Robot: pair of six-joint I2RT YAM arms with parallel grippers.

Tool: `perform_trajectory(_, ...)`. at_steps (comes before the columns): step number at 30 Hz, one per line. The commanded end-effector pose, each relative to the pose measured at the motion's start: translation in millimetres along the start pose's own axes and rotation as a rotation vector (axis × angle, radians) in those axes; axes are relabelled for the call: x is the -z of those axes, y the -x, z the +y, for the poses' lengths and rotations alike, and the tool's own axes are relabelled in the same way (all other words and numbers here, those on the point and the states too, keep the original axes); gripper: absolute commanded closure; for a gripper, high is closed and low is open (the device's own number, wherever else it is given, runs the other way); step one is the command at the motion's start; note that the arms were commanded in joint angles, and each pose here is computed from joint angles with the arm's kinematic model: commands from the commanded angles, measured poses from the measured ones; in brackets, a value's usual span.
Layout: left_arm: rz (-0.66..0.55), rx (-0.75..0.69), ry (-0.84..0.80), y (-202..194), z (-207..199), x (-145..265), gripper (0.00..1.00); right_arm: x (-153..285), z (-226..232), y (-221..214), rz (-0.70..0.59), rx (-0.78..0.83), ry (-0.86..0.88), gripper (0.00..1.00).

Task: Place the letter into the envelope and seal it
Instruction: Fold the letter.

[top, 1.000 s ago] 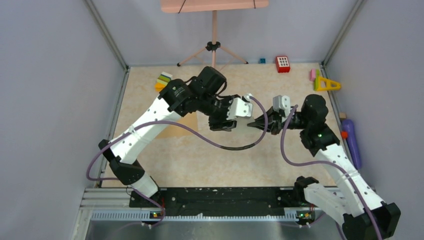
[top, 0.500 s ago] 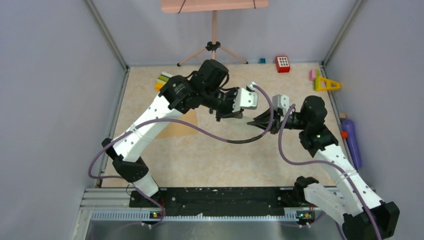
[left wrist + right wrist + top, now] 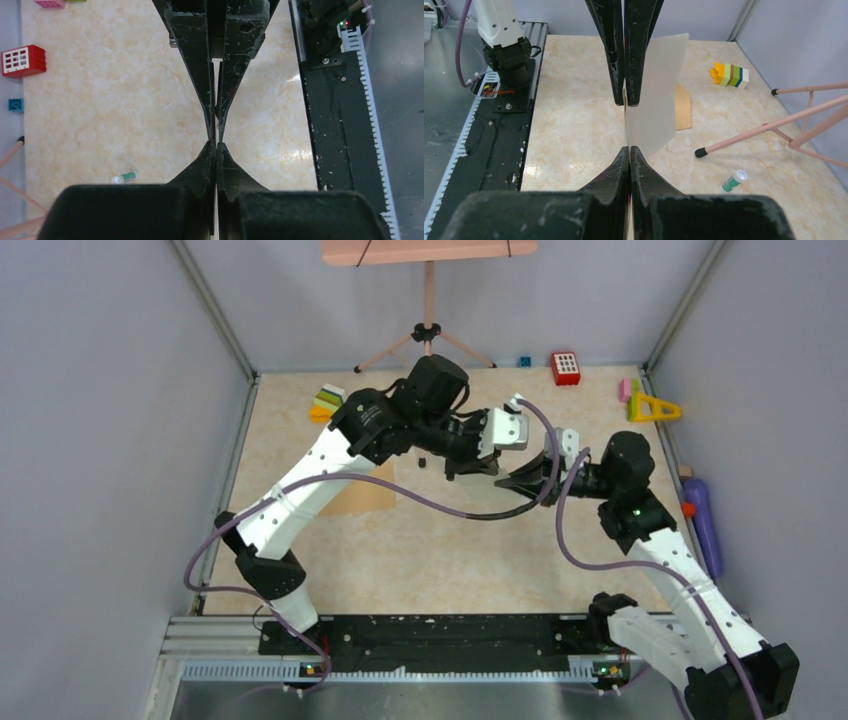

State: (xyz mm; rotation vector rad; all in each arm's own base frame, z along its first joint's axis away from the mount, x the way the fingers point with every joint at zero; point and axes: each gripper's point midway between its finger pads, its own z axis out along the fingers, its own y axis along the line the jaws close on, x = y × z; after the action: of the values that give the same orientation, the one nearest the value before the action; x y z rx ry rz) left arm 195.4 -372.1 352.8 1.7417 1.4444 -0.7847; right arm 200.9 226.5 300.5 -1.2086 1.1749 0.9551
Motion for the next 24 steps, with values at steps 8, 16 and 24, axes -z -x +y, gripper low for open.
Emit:
perform_trajectory(8, -0.07, -0.017, 0.011, 27, 4, -8, 0.33, -1, -4, 6, -0.016, 0.049, -0.014, 1.0)
perform_trajectory(16, -0.052, -0.002, 0.053, 28, 11, -16, 0.86, -1, -4, 5, -0.014, 0.052, -0.017, 1.0)
perform_trajectory(24, -0.019, 0.01, 0.118, 26, 16, -14, 0.56, 0, -5, 5, -0.01, 0.06, -0.023, 1.0)
